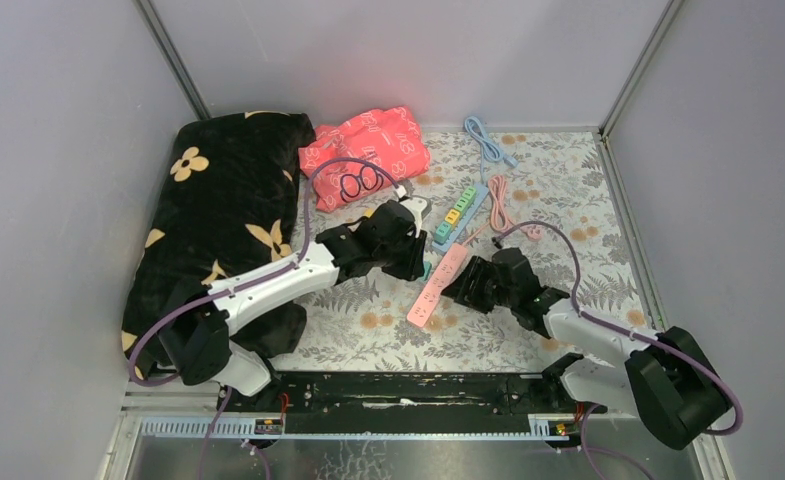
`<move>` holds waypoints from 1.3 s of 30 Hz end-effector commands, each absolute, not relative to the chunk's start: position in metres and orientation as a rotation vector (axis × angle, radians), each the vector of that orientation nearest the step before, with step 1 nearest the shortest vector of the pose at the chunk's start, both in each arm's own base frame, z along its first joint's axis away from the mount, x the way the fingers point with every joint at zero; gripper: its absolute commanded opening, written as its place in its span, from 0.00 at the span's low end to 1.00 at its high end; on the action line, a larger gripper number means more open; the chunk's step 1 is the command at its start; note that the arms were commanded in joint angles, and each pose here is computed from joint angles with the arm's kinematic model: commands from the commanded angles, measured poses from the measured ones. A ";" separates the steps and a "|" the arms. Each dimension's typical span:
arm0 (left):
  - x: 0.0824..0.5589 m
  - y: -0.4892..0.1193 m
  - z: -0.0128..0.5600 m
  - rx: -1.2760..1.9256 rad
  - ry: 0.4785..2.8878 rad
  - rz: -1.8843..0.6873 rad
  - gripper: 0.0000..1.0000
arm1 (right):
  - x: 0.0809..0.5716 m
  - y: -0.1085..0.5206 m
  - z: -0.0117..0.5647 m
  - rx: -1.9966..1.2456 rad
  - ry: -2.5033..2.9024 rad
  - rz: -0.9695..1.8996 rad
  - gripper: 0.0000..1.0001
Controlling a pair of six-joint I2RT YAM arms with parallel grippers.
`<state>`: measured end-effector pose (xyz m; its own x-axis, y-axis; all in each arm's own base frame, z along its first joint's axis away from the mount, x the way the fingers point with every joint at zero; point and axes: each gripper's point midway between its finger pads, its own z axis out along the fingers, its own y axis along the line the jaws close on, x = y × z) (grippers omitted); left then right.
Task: Insert the plug
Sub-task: Insert the plug into the socket.
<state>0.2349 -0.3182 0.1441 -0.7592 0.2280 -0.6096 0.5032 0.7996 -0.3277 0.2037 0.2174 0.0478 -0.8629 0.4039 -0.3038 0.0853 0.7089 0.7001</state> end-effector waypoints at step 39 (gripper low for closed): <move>0.243 -0.339 0.123 0.650 2.443 -0.651 0.00 | 0.298 0.192 0.023 0.419 2.456 1.089 0.40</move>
